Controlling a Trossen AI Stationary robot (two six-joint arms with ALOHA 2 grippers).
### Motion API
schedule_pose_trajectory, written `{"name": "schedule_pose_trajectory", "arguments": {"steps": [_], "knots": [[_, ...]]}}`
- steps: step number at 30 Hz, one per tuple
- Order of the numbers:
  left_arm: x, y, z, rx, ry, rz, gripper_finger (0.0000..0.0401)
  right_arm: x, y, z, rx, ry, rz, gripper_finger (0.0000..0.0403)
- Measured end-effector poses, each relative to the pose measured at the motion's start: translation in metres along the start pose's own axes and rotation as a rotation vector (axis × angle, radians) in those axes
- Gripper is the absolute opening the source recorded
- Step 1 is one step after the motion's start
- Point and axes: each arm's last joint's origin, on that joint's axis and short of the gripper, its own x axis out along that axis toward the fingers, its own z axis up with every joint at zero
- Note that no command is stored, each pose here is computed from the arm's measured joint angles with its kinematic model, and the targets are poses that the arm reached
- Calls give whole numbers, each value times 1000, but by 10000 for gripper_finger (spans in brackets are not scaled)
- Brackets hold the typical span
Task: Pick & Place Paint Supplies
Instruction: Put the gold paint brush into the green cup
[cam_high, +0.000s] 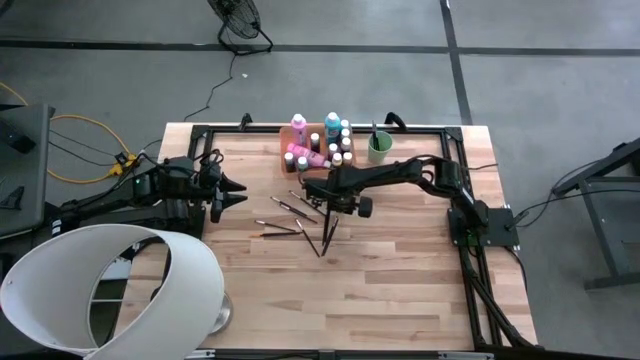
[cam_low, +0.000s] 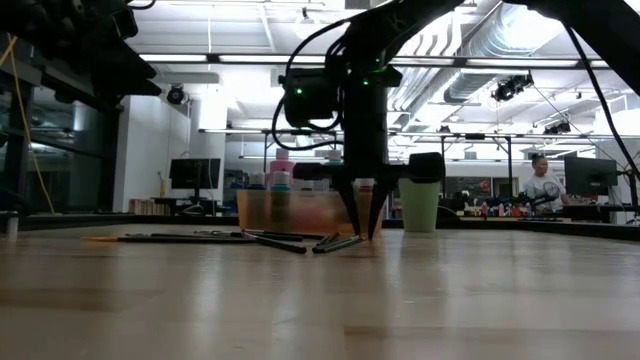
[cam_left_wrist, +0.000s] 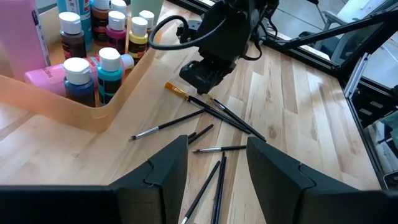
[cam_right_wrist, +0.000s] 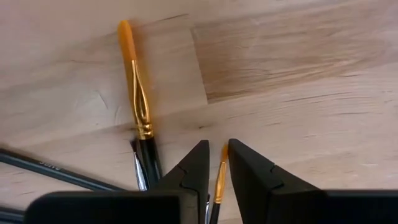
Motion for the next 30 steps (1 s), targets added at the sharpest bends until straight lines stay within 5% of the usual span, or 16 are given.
{"name": "schedule_pose_trajectory", "arguments": {"steps": [18,30], "knots": [[0,0,0,0,2,0,161,11,-4,-4,-42,18,1,51],[0,0,0,0,4,-4,161,12,-5,-5,-80,17,-4,4]]}}
